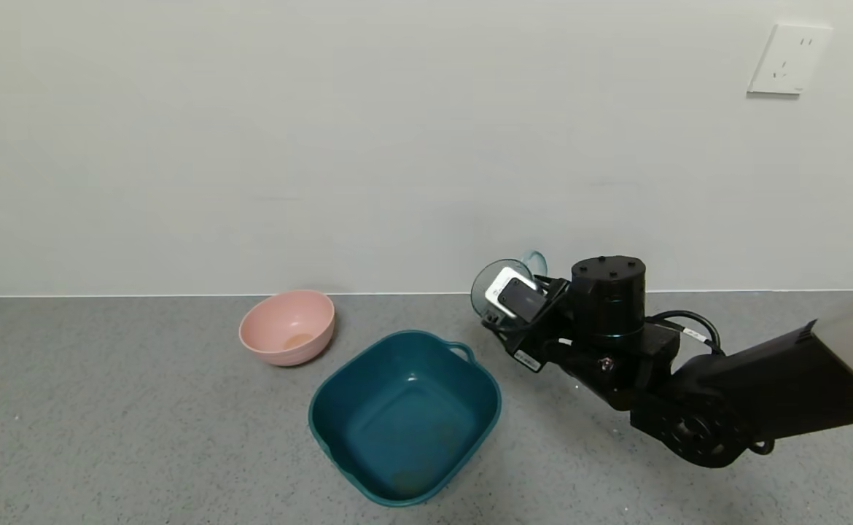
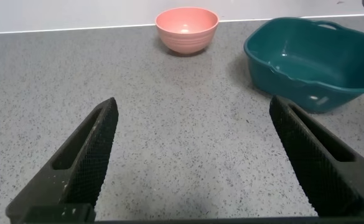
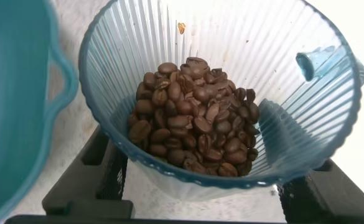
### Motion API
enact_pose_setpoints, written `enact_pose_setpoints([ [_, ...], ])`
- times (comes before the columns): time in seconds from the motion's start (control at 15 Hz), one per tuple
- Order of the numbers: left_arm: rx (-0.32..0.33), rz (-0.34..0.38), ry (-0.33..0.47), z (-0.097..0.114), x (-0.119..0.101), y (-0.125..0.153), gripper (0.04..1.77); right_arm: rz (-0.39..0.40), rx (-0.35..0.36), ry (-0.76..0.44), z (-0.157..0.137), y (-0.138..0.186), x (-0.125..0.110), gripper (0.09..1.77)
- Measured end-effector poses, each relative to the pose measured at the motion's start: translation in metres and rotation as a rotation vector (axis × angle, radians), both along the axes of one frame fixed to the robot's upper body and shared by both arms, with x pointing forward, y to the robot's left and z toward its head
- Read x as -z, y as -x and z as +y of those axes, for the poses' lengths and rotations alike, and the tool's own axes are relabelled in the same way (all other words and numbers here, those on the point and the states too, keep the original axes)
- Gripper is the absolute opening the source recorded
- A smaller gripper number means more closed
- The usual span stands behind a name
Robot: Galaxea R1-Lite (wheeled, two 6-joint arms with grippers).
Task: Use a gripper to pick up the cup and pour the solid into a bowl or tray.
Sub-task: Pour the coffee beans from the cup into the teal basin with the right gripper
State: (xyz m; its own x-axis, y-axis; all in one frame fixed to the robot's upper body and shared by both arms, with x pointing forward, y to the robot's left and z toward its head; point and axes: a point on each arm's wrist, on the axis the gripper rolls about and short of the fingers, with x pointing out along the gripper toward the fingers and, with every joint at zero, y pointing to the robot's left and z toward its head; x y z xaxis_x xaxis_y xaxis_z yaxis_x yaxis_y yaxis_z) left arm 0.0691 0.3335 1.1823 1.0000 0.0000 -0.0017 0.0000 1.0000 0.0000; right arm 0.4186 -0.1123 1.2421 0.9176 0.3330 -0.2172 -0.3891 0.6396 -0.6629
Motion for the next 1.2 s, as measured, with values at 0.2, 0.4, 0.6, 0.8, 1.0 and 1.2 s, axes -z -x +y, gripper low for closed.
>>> enact_pose_setpoints([
  [0.2, 0.0, 0.0, 0.0, 0.0, 0.0, 0.0, 1.75, -0.032, -0.032, 0.079, 0.009, -0.001, 0.001, 1.35],
  [0.4, 0.0, 0.0, 0.0, 0.0, 0.0, 0.0, 1.75, -0.062, -0.066, 0.17, 0.015, 0.0, 0.004, 1.35],
  [0.6, 0.0, 0.0, 0.0, 0.0, 0.0, 0.0, 1.75, -0.098, -0.105, 0.267, 0.02, 0.004, 0.005, 1.35],
  [0.8, 0.0, 0.0, 0.0, 0.0, 0.0, 0.0, 1.75, -0.128, -0.14, 0.349, 0.024, 0.008, 0.006, 1.35],
  [1.0, 0.0, 0.0, 0.0, 0.0, 0.0, 0.0, 1.75, -0.165, -0.164, 0.422, 0.027, 0.01, 0.004, 1.35],
  [1.2, 0.0, 0.0, 0.0, 0.0, 0.0, 0.0, 1.75, -0.202, -0.182, 0.505, 0.028, 0.01, 0.003, 1.35],
])
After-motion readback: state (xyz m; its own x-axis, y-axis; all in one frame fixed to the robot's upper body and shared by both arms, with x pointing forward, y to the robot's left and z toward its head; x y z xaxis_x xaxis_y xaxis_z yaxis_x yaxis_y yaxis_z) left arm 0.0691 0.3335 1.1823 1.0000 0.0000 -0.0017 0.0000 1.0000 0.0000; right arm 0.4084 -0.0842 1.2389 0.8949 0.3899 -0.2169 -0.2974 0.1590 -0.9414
